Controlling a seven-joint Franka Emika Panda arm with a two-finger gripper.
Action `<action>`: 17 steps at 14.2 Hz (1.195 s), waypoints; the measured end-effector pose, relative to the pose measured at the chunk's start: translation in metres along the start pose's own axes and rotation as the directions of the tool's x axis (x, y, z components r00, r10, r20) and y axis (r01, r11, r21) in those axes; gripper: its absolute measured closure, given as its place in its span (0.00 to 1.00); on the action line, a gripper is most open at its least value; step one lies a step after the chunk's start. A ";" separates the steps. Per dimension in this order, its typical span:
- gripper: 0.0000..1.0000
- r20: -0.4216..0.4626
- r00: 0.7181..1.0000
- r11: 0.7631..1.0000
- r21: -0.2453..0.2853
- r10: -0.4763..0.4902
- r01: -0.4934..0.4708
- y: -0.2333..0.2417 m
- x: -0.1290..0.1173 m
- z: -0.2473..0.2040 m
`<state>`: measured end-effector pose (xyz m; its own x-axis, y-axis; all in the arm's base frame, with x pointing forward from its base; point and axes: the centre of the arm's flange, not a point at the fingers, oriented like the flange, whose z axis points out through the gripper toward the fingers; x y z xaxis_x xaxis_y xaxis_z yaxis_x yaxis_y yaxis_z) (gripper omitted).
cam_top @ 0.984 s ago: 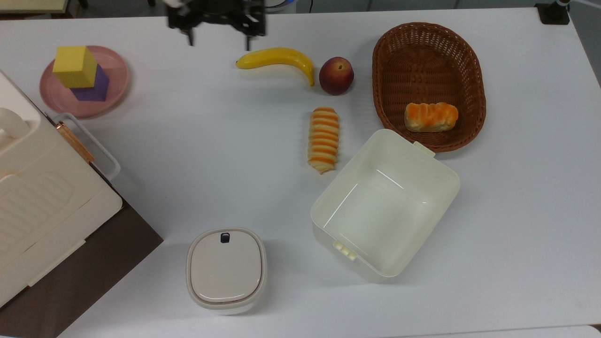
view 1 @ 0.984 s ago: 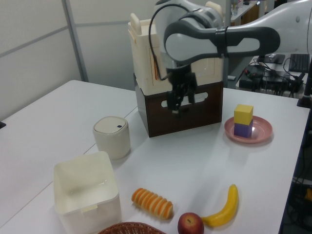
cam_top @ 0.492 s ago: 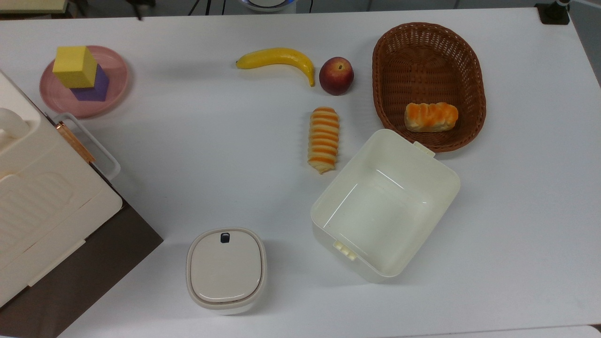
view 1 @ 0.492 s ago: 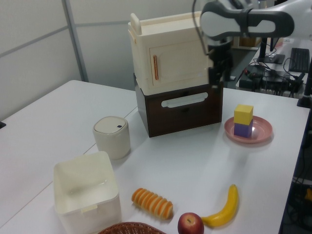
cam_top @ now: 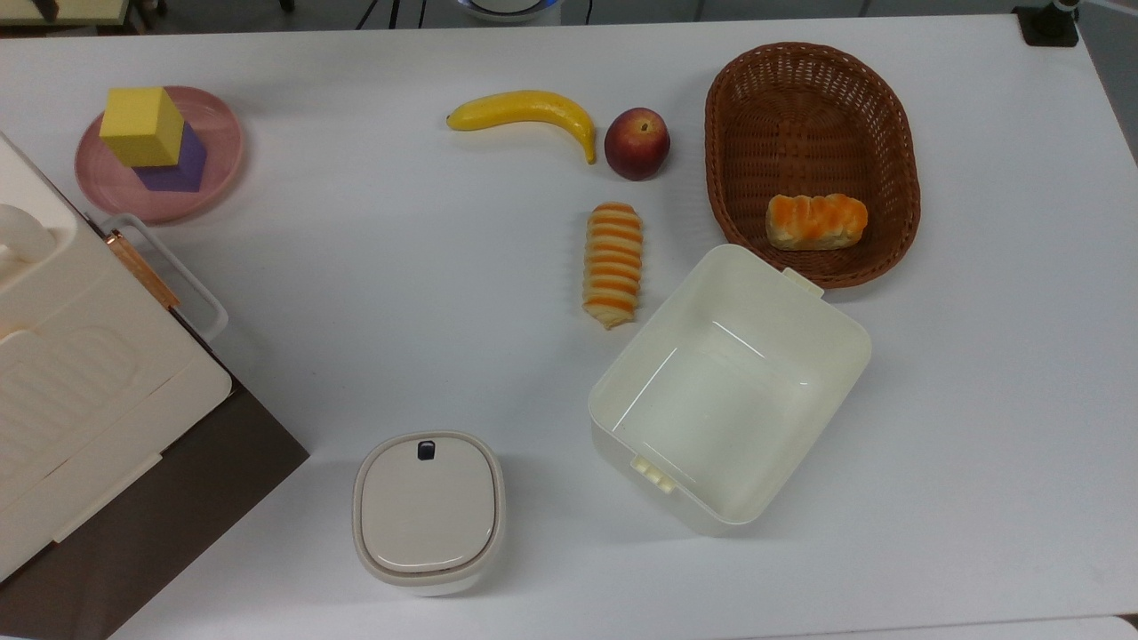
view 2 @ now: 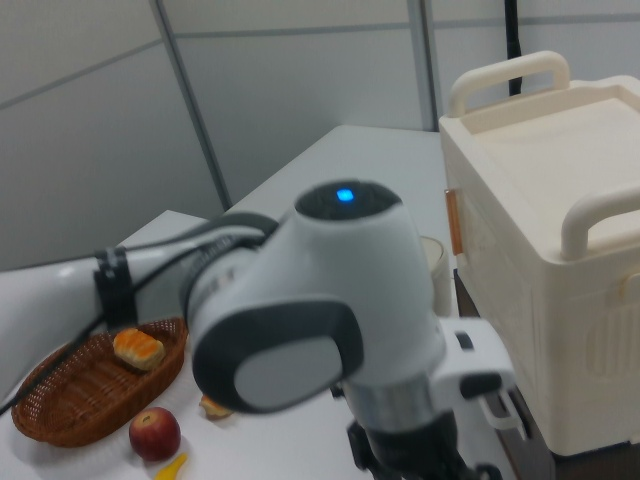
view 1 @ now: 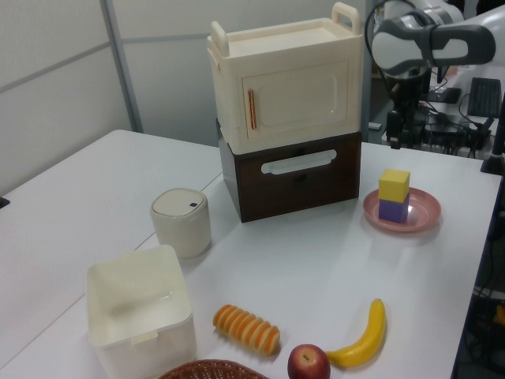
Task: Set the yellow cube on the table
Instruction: 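Move the gripper over to the yellow cube on the pink plate, then lower the gripper around the yellow cube and close it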
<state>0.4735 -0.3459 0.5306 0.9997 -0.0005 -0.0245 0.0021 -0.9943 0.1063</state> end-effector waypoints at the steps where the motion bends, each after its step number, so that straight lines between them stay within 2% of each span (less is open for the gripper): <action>1: 0.00 -0.003 1.000 1.000 -0.003 0.009 -0.009 0.007 -0.003 0.010; 5: 0.00 0.026 0.999 1.000 0.006 0.029 -0.029 0.026 0.003 0.067; 10: 0.00 0.047 0.999 1.000 0.014 0.016 -0.017 0.027 0.018 0.111; 17: 0.00 0.047 0.999 1.000 0.015 0.012 -0.013 0.025 0.020 0.110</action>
<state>0.4906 -0.3820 0.4233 0.9974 -0.0173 -0.0701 -0.0109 -0.9957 0.0919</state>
